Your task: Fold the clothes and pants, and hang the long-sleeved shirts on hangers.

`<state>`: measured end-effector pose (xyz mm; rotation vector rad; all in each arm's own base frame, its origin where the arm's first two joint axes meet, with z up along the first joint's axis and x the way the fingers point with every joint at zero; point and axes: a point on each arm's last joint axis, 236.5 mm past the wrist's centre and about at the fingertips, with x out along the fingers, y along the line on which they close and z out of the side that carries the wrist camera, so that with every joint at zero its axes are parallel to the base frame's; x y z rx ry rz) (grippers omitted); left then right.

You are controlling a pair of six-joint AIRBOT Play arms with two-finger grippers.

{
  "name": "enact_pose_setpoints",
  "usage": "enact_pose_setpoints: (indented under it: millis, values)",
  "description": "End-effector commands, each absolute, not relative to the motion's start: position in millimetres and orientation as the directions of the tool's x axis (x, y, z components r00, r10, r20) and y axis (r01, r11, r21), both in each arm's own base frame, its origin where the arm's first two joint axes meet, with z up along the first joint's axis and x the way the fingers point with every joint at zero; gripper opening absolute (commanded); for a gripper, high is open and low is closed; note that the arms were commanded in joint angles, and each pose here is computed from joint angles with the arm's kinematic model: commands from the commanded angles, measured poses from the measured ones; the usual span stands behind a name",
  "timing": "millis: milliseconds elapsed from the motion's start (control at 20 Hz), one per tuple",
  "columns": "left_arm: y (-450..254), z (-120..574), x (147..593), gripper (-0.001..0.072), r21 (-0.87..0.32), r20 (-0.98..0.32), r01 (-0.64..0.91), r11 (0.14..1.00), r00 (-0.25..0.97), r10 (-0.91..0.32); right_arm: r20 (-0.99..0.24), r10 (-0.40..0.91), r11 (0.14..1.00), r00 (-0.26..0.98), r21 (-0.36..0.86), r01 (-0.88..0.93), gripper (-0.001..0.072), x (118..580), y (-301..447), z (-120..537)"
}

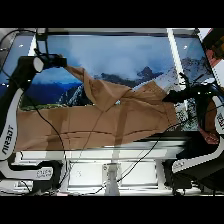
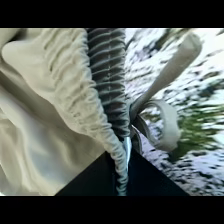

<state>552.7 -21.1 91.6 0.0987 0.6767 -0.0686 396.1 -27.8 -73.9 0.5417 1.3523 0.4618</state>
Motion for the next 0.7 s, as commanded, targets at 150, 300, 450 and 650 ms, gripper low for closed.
enact_pose_setpoints:
  millis: [150,300,450,650]
  values:
    - [38,70,512,0.0021,0.063,-0.767,-0.002,0.998,0.64,0.049,-0.778,0.547,0.8,0.309,0.594,0.081,0.0029,406,-71,-48]
    - [61,55,488,0.0022,0.135,-0.832,-0.01,0.991,0.543,0.118,-0.782,0.538,0.803,0.314,0.589,0.09,0.0029,403,-77,-47]
    - [89,45,461,0.0022,0.264,-0.873,0.003,0.964,0.427,0.238,-0.786,0.533,0.806,0.313,0.584,0.093,0.0029,403,-78,-47]
    - [121,49,442,0.0022,0.361,-0.858,-0.106,0.927,0.351,0.374,-0.79,0.529,0.802,0.311,0.585,0.122,0.0028,402,-79,-47]
